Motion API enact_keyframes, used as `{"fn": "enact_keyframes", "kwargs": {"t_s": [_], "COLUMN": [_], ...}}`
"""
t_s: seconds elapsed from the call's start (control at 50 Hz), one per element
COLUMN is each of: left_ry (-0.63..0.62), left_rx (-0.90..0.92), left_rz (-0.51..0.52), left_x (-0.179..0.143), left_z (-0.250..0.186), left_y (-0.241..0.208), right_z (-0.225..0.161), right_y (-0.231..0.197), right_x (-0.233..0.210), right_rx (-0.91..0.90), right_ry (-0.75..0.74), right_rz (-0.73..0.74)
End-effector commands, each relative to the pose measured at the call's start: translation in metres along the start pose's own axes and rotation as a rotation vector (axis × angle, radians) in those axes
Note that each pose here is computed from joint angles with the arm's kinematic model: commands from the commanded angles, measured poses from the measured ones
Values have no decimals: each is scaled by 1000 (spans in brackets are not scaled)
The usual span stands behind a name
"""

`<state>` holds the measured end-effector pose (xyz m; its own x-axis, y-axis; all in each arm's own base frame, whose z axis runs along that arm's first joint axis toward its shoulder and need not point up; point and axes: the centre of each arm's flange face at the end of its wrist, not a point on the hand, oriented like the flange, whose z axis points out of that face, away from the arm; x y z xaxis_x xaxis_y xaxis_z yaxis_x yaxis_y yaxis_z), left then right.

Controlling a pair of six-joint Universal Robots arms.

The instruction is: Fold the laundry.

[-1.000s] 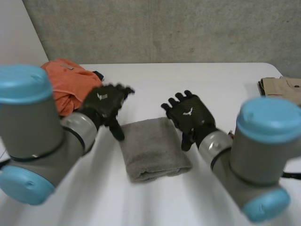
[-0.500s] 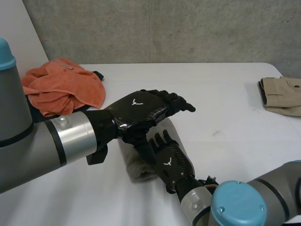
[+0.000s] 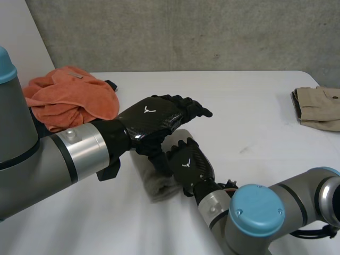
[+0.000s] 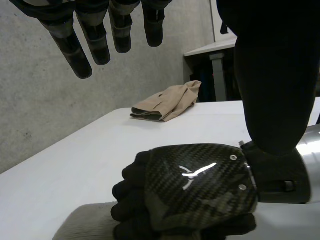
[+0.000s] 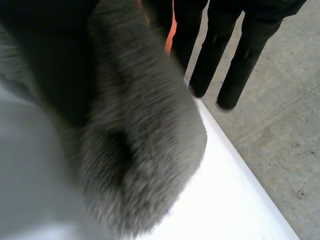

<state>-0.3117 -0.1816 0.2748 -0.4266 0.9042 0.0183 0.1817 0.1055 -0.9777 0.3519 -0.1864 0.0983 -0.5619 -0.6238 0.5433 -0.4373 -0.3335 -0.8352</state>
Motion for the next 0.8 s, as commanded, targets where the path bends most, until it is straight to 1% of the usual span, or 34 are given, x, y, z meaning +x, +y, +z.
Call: {"fn": "enact_keyframes", "kwargs": {"t_s": [0.02,0.08,0.14,0.16,0.22,0.24,0.26,0.3,0.32,0.38,0.4,0.46,0.48,0.52,0.54,0.6,0.62,0.68,0.7,0.72,0.76,0.78,0.8], "left_ry": [-11,-23,-32,-42,-59,-68,-75,-85,-95,-108,-112,-111,-109,-101,-94,-81,-76,-66,-63,-61,-60,-60,-61], "left_rx": [16,38,66,88,125,150,163,190,217,251,271,291,291,295,291,272,267,246,239,233,218,211,206], "left_rz": [-2,9,24,33,40,40,39,34,31,23,20,13,12,12,10,-2,-5,-15,-17,-21,-25,-27,-29], "left_x": [-2,-5,-8,-11,-14,-17,-18,-20,-22,-25,-25,-25,-24,-21,-19,-16,-14,-12,-11,-10,-10,-10,-10], "left_z": [0,-2,-2,-3,-4,-4,-5,-5,-5,-4,-4,-2,-1,1,2,8,9,15,16,17,21,22,23], "left_y": [-4,-11,-19,-25,-36,-42,-45,-52,-58,-65,-69,-70,-69,-69,-66,-57,-55,-45,-42,-39,-32,-30,-27], "right_z": [21,30,42,48,56,60,62,65,66,65,63,60,58,56,55,52,49,43,37,33,27,19,16], "right_y": [-12,-25,-43,-48,-55,-58,-59,-58,-56,-46,-37,-17,0,19,42,83,108,154,184,200,228,254,265], "right_x": [21,40,72,92,128,154,169,196,226,271,301,342,367,387,404,424,432,437,439,439,435,429,425], "right_rx": [71,116,178,199,226,241,248,257,271,283,294,306,311,319,321,311,291,245,217,205,175,147,132], "right_ry": [48,99,178,224,309,369,402,464,529,624,681,753,785,800,800,781,777,765,756,750,727,701,683], "right_rz": [64,97,139,156,171,174,175,173,164,155,147,138,136,133,131,118,108,104,102,101,109,118,128]}}
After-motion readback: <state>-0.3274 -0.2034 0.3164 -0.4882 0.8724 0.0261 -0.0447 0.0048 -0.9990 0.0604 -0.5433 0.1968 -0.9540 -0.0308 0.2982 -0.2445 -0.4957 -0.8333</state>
